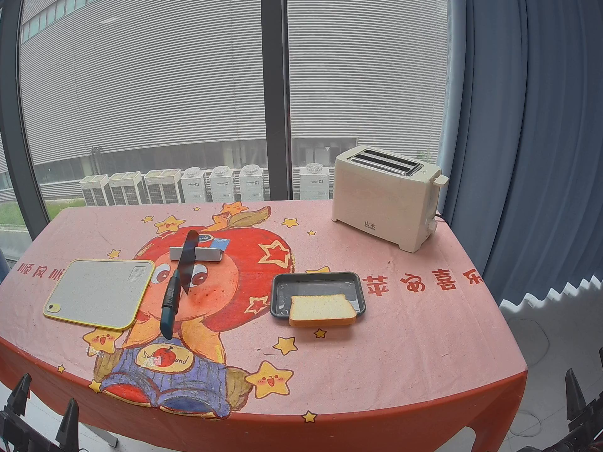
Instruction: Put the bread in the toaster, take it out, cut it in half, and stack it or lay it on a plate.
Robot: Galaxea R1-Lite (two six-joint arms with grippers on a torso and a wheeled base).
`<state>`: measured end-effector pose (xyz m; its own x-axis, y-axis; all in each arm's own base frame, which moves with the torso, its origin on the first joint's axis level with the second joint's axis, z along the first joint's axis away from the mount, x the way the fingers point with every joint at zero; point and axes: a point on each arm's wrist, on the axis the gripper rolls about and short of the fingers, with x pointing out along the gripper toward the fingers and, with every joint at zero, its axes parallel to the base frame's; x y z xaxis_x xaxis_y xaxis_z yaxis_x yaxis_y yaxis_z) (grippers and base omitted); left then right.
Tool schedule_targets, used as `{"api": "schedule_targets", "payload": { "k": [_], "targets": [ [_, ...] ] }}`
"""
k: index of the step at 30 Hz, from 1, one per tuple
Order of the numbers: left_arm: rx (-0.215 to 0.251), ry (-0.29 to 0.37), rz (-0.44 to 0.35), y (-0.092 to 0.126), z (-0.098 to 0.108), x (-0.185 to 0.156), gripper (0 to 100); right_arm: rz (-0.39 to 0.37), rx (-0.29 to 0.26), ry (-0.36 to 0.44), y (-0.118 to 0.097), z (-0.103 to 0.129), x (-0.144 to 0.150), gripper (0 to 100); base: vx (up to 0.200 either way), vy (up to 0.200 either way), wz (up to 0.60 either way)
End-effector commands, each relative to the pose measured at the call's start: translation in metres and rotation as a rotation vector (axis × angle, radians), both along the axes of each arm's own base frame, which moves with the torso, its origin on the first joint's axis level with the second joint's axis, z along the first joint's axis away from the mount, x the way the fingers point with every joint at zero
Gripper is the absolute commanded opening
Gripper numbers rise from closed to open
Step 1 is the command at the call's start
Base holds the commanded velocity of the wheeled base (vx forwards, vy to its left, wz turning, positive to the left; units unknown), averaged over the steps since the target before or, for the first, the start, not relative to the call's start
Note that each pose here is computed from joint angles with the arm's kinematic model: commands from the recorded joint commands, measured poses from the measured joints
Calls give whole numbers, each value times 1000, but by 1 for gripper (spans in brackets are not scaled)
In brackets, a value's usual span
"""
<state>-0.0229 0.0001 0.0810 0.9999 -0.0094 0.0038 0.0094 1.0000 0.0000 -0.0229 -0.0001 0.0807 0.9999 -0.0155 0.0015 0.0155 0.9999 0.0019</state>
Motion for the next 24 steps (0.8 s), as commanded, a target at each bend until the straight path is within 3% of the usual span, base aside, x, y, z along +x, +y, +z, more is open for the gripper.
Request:
{"api": "schedule_targets", "payload": {
  "k": [1,24],
  "targets": [
    [0,1,0,0,-5,0,100,0,0,3,0,-5,0,100,0,0,0],
    [0,1,0,0,-5,0,100,-3,-2,2,0,-5,0,100,0,0,0]
  ]
}}
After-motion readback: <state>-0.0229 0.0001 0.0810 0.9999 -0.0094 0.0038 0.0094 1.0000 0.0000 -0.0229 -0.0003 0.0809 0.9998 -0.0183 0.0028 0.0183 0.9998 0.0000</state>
